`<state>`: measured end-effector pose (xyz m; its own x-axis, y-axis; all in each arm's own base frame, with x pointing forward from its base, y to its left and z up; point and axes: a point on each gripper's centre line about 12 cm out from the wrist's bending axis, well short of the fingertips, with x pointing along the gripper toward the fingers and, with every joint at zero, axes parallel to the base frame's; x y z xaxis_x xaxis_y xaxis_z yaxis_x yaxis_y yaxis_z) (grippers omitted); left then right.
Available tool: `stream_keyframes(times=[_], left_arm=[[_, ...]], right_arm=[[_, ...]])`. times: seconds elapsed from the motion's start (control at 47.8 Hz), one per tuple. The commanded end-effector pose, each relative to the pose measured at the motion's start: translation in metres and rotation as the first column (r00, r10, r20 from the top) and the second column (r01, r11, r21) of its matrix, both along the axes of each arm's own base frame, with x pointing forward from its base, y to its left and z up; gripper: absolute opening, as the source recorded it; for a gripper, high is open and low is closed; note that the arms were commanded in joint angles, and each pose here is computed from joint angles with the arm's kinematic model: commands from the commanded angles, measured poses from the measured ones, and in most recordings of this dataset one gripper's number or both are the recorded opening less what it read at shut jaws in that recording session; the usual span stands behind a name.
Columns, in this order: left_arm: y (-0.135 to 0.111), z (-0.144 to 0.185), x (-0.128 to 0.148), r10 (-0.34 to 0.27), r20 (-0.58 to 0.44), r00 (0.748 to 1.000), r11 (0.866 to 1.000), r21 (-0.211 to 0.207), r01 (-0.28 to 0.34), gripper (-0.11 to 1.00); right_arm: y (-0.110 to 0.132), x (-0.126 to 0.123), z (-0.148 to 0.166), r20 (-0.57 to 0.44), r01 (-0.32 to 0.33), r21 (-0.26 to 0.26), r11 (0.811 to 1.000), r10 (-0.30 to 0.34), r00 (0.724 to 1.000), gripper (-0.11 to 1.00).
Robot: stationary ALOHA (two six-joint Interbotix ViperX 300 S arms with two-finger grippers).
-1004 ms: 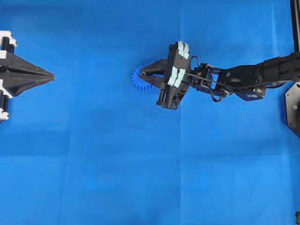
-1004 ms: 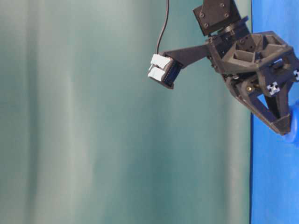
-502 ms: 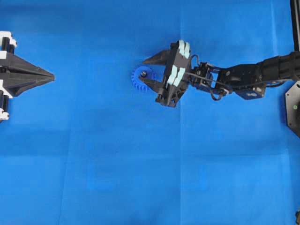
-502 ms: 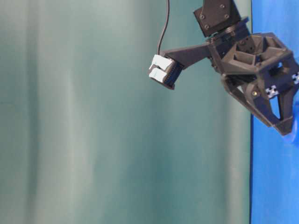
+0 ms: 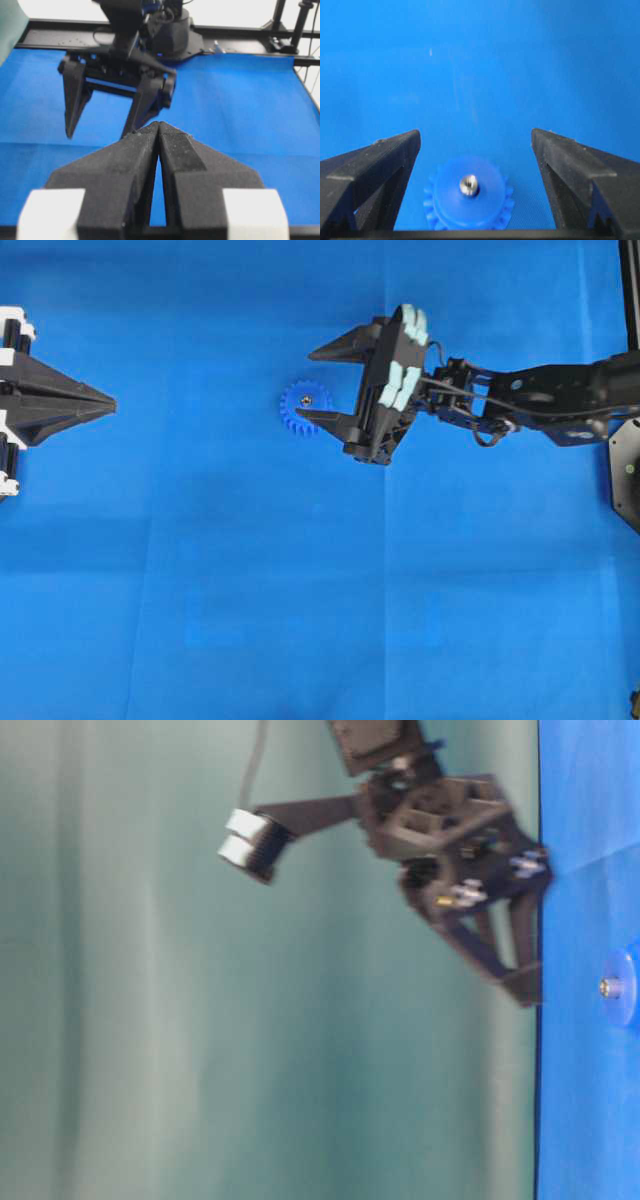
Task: Insert the shaft placed at a random location into the center hole of the small gear at another random location.
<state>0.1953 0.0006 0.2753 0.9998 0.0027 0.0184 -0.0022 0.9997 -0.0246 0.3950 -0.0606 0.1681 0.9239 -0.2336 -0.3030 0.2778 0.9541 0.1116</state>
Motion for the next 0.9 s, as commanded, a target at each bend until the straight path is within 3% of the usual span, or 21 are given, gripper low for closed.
stream_keyframes(times=[0.0, 0.314, 0.669, 0.878], left_arm=[[0.000, 0.004, 0.001, 0.002, 0.012, 1.000, 1.000, 0.002, -0.002, 0.00], [0.001, 0.004, 0.001, 0.003, 0.012, 1.000, 1.000, 0.000, -0.003, 0.00], [0.001, 0.004, 0.001, 0.003, 0.011, 1.000, 1.000, 0.000, -0.003, 0.00], [0.000, 0.002, 0.001, 0.001, 0.006, 1.000, 1.000, -0.009, -0.001, 0.00]], right_arm=[[0.002, -0.002, 0.025, 0.054, -0.009, -0.011, 1.000, 0.010, 0.998, 0.83], [0.005, -0.014, 0.065, 0.106, -0.030, -0.031, 0.999, 0.033, 0.994, 0.83], [0.008, -0.018, 0.061, 0.073, -0.041, -0.026, 0.999, 0.043, 0.996, 0.83], [0.011, -0.044, 0.057, 0.060, -0.038, -0.015, 0.999, 0.039, 0.997, 0.83]])
